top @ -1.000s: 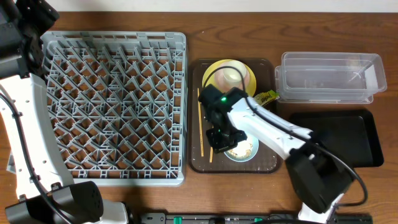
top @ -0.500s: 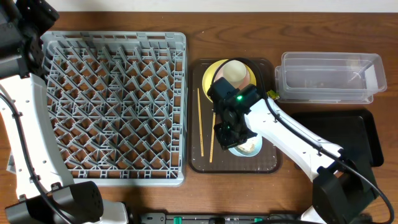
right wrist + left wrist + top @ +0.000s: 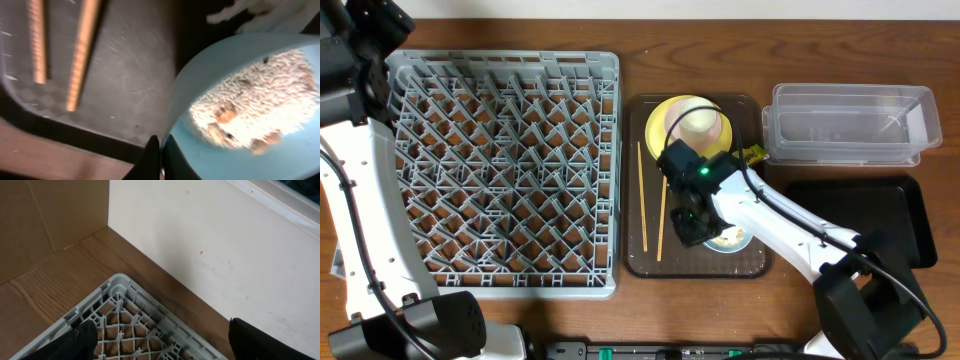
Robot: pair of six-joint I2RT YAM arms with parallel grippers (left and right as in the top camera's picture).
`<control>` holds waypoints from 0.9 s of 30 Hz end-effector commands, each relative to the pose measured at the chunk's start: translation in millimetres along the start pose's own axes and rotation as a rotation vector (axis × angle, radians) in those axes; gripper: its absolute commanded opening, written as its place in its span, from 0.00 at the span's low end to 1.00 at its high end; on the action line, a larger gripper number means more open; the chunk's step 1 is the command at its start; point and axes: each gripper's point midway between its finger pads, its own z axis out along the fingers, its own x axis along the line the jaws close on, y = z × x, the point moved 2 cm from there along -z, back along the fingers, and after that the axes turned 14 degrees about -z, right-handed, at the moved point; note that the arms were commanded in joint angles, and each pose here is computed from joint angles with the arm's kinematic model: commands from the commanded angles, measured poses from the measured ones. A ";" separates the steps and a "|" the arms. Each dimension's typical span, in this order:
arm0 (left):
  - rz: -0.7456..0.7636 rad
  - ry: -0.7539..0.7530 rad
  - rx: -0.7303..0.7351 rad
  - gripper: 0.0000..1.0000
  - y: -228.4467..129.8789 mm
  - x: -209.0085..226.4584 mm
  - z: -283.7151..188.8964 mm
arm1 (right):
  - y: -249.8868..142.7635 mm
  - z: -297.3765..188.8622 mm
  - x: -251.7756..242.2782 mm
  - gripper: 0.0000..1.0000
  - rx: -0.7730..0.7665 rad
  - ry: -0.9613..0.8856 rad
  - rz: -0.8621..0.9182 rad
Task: Sort waste into correct bins and load items into the dishwasher rack
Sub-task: 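Grasp the light-blue rice bowl rim with the right gripper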
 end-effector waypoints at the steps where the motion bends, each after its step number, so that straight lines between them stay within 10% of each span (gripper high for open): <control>1: -0.015 -0.014 -0.031 0.85 11.3 -3.3 -9.1 | -4.6 6.4 -8.4 0.08 0.007 -0.022 0.024; 8: -0.015 -0.014 -0.031 0.86 11.3 -3.3 -9.1 | 1.8 7.6 -7.6 0.24 -0.024 -0.019 0.022; 27: -0.015 -0.014 -0.032 0.86 11.4 -3.3 -9.3 | -1.2 19.5 -6.8 0.13 -0.030 -0.018 0.017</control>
